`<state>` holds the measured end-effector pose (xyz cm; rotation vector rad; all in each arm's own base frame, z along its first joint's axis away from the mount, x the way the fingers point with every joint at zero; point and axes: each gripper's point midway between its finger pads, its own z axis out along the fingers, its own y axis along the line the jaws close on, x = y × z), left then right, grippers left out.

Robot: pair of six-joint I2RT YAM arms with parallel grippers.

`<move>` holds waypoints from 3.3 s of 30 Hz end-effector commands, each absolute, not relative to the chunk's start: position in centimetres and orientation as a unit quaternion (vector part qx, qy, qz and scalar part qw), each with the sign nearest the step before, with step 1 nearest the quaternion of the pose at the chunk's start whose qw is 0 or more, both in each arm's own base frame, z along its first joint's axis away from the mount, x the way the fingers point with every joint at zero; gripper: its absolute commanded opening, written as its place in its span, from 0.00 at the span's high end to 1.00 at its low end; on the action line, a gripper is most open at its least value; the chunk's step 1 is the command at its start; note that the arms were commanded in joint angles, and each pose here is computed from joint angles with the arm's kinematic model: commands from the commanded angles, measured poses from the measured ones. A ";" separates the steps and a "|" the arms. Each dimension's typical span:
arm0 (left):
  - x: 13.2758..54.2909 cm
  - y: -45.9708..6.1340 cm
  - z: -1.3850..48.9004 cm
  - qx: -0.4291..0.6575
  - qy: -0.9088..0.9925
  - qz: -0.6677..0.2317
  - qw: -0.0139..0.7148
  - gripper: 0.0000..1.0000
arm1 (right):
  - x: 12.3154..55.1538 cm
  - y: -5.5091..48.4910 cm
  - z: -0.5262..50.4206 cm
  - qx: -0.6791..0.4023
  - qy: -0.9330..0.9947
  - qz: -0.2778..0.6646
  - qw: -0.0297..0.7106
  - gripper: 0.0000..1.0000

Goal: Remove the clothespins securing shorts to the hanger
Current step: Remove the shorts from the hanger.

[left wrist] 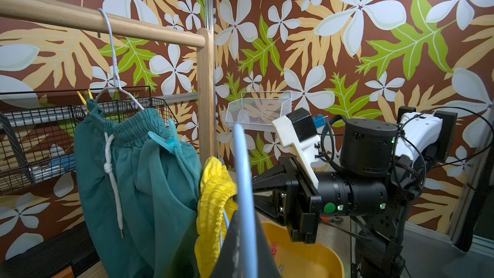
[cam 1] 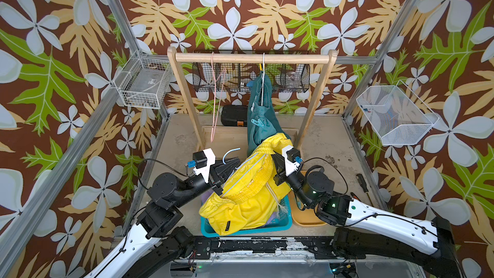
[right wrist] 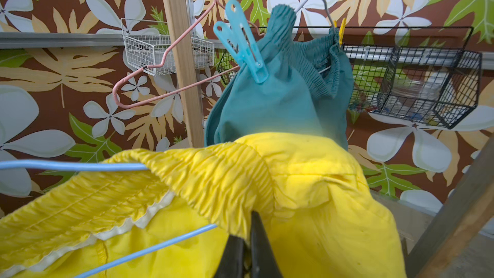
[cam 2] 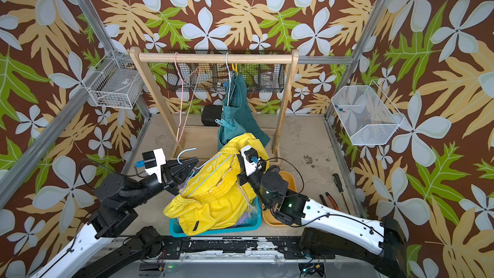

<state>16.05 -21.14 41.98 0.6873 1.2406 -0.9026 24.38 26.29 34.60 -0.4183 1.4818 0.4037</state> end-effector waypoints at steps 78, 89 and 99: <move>14.3 -22.0 34.5 0.481 0.562 -0.288 0.608 1.00 | 11.8 23.2 42.5 -0.448 0.590 0.451 0.498 0.42; 13.1 -23.5 33.4 0.510 0.556 -0.339 0.562 1.00 | 12.1 24.6 38.8 -0.517 0.512 0.332 0.600 0.31; 12.5 -25.4 33.0 0.532 0.552 -0.382 0.516 1.00 | 13.6 28.3 33.8 -0.598 0.527 0.235 0.556 0.26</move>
